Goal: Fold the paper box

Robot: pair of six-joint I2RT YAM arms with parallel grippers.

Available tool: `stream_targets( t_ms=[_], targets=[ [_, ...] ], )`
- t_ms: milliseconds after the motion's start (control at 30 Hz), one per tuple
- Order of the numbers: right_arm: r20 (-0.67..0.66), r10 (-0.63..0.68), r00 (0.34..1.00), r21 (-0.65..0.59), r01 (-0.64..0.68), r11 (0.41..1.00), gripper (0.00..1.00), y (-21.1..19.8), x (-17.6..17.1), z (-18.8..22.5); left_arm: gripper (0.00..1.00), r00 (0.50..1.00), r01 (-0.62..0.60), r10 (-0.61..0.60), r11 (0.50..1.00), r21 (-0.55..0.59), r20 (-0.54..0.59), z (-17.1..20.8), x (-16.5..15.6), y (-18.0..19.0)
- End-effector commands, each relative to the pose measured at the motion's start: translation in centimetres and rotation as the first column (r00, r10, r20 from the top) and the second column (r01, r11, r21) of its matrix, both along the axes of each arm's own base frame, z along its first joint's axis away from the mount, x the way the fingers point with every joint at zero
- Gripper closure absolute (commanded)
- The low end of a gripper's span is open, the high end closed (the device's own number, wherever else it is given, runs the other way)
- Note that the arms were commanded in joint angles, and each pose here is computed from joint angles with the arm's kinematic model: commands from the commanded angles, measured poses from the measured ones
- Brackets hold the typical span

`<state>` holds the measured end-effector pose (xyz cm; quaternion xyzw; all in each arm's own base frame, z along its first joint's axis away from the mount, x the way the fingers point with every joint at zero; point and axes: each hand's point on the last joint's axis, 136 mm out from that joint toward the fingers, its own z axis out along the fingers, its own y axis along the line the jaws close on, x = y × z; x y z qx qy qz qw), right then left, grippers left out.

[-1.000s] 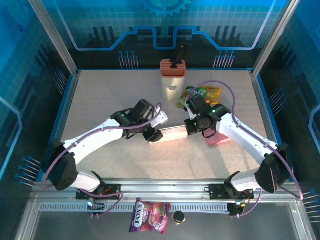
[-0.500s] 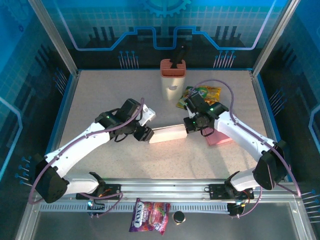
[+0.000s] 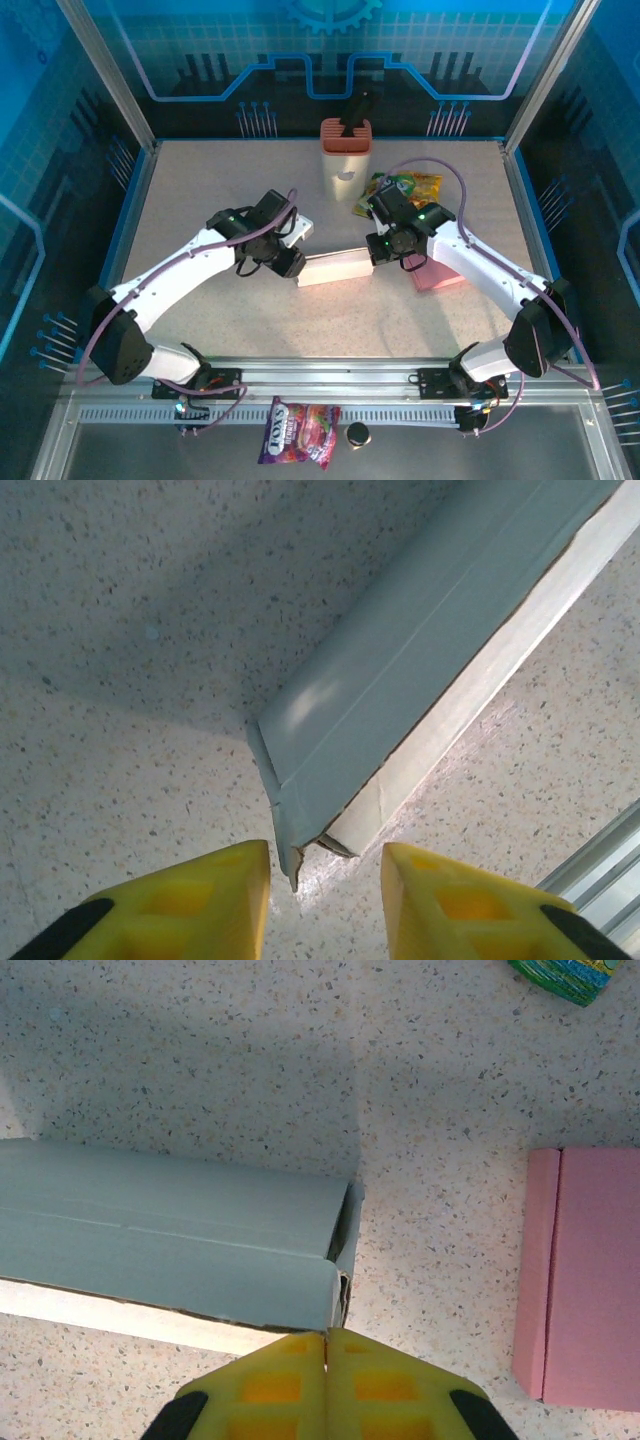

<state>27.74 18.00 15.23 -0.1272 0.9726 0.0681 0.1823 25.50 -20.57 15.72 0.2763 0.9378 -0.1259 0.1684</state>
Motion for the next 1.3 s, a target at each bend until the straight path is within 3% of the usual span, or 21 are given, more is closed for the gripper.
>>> stream_targets(
  t_ms=[0, 600, 867, 1267],
  targets=[
    [-0.024, -0.007, 1.0, 0.006, 0.007, 1.0, 1.0, 0.2, -0.3, 0.1, 0.67, 0.999, -0.026, 0.026, 1.0, 0.011, -0.025, 0.5, 0.1, 0.3],
    [-0.027, -0.012, 1.0, 0.007, 0.012, 1.0, 1.0, 0.1, -0.1, 0.1, 0.89, 0.995, -0.073, 0.075, 0.997, 0.019, -0.065, -0.2, 0.5, 0.1],
    [-0.031, -0.022, 0.999, 0.012, 0.022, 1.0, 1.0, 0.1, -0.1, -0.1, 0.99, 0.97, -0.173, 0.166, 0.985, -0.026, -0.178, -0.3, -0.1, -1.0],
    [-0.036, -0.027, 0.999, 0.02, 0.028, 0.999, 1.0, 0.4, 0.0, 0.0, 1.0, 0.897, -0.338, 0.313, 0.941, -0.028, -0.311, -0.3, -0.7, -1.4]
  ],
)
